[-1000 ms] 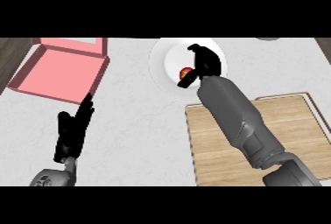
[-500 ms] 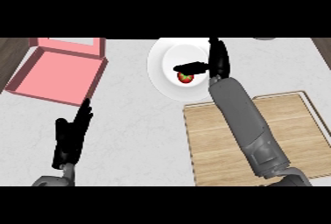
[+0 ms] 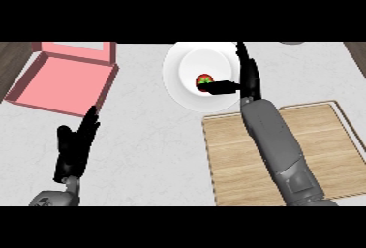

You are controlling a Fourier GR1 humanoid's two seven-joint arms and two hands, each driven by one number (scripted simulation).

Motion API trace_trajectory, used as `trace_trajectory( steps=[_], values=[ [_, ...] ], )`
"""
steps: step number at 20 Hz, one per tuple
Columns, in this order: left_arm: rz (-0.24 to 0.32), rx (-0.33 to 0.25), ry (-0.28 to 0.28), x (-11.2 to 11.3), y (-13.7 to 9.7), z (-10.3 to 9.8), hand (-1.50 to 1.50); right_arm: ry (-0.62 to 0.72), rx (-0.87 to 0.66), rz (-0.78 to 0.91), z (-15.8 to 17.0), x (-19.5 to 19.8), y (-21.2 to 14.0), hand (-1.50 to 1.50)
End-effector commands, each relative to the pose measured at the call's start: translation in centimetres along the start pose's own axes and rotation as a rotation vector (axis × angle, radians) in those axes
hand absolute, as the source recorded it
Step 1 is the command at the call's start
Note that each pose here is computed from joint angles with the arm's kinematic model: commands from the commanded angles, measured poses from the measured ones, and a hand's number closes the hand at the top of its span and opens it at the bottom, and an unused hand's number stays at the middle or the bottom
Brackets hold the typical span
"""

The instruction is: Pick the tomato from the tray and place it in the plate

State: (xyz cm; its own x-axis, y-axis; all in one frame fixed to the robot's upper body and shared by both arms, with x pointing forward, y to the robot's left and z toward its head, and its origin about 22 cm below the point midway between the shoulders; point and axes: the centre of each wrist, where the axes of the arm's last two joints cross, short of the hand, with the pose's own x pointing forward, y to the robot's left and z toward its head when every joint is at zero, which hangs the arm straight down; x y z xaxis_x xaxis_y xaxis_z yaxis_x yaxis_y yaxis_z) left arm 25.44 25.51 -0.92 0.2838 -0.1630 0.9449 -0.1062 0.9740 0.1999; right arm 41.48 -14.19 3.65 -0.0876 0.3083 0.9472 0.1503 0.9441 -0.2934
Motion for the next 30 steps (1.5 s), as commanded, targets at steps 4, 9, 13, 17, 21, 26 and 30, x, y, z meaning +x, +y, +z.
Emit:
trace_trajectory(
  steps=[4,9,13,17,21,26,30],
  values=[
    [-0.008,-0.006,0.011,0.0,-0.1,0.4,0.00,-0.034,0.032,0.013,0.4,0.2,0.5,-1.50],
    [-0.002,-0.005,-0.003,-0.5,-1.0,-0.5,0.00,0.005,-0.034,0.058,1.5,-3.1,1.5,-1.50],
    [0.001,-0.003,-0.002,0.3,-0.7,-0.4,0.00,0.041,-0.057,0.107,0.0,-1.7,0.3,-1.50],
    [-0.001,0.011,-0.015,-0.1,-1.1,2.0,0.00,0.058,-0.055,0.113,2.0,-2.7,2.0,-1.50],
    [-0.008,-0.007,-0.015,0.2,-0.9,0.1,0.00,0.073,-0.092,0.153,0.7,-4.9,-1.8,-1.50],
    [0.011,-0.001,0.009,-0.2,-0.5,0.0,0.00,0.099,-0.090,0.164,1.5,-5.2,-2.1,-1.50],
    [-0.012,0.005,-0.002,-0.4,-0.4,0.3,0.00,0.110,-0.122,0.181,1.5,-4.8,-1.5,-1.50]
  ],
)
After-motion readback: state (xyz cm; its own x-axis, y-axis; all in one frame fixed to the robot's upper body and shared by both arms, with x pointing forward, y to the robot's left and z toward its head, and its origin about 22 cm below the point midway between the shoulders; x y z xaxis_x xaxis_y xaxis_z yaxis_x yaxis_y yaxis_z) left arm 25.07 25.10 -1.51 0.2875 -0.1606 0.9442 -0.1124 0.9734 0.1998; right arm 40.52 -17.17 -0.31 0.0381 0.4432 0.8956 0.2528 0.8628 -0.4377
